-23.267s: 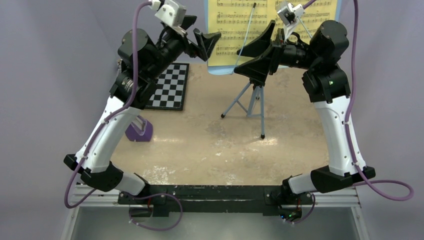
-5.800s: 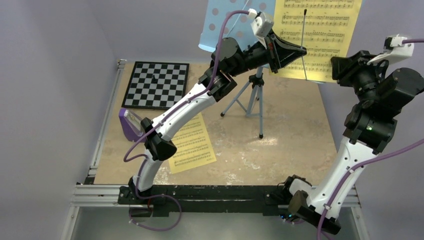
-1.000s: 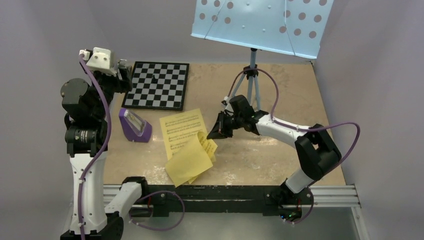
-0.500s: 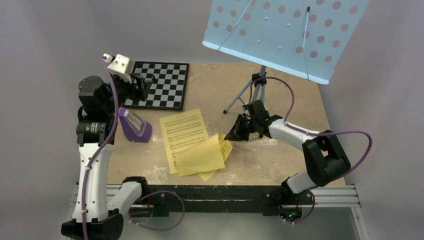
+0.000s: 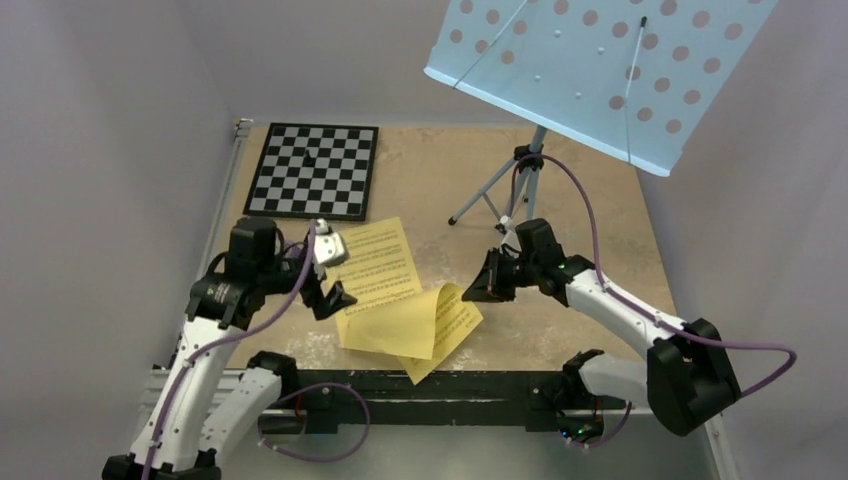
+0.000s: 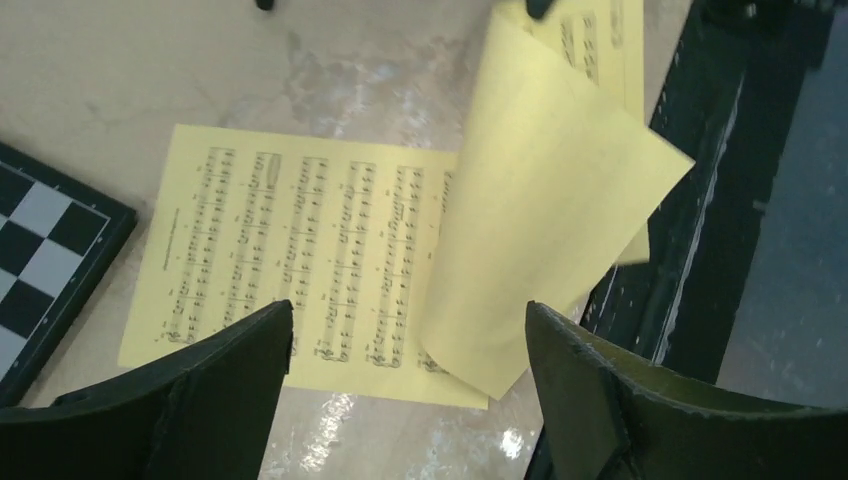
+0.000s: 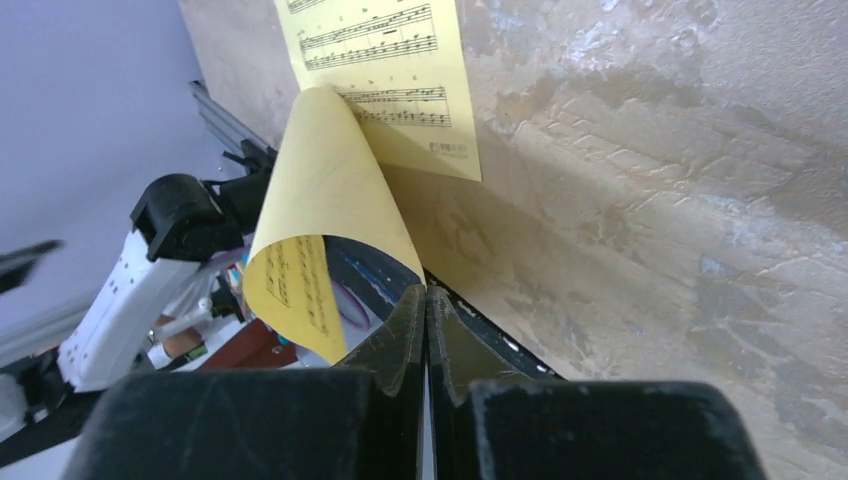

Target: Pack up the instrument practice props

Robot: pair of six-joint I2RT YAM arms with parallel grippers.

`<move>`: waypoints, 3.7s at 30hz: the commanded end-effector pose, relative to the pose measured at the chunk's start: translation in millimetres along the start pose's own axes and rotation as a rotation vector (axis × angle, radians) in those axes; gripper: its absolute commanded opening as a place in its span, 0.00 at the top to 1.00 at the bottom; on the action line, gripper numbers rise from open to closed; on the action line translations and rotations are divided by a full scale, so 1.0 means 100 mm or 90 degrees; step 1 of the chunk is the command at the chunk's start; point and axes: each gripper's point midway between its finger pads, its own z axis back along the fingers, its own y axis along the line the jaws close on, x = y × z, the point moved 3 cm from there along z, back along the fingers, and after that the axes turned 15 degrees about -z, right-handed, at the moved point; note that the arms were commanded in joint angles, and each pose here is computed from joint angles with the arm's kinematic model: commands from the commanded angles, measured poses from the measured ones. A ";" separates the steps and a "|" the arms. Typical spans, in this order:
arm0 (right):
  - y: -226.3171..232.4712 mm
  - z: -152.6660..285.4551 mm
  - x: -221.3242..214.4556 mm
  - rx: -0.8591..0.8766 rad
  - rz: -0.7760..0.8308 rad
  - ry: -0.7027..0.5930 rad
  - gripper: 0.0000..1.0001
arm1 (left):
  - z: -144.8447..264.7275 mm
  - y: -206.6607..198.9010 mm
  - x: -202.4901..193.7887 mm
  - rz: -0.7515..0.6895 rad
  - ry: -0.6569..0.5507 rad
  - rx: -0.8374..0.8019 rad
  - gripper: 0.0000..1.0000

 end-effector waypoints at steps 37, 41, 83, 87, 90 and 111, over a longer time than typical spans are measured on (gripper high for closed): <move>0.20 0.23 0.04 0.074 0.099 0.017 0.85 | -0.84 0.11 -0.09 -0.342 0.087 0.027 0.92; 0.29 0.35 0.00 0.084 0.160 0.026 0.53 | -0.88 0.20 -0.07 -0.350 0.123 -0.081 1.00; 0.18 1.07 0.22 -0.079 0.345 -0.135 0.07 | -1.72 1.27 -0.67 -0.392 0.459 -0.419 1.00; 0.18 1.07 0.23 -0.078 0.343 -0.139 0.07 | -1.58 1.09 -0.77 -0.332 0.512 -0.442 1.00; 0.19 1.08 0.23 -0.074 0.339 -0.141 0.06 | -1.56 1.08 -0.83 -0.323 0.528 -0.428 1.00; 0.15 1.10 0.15 -0.065 0.323 -0.144 0.07 | -1.87 1.48 -0.93 -0.358 0.569 -0.347 1.00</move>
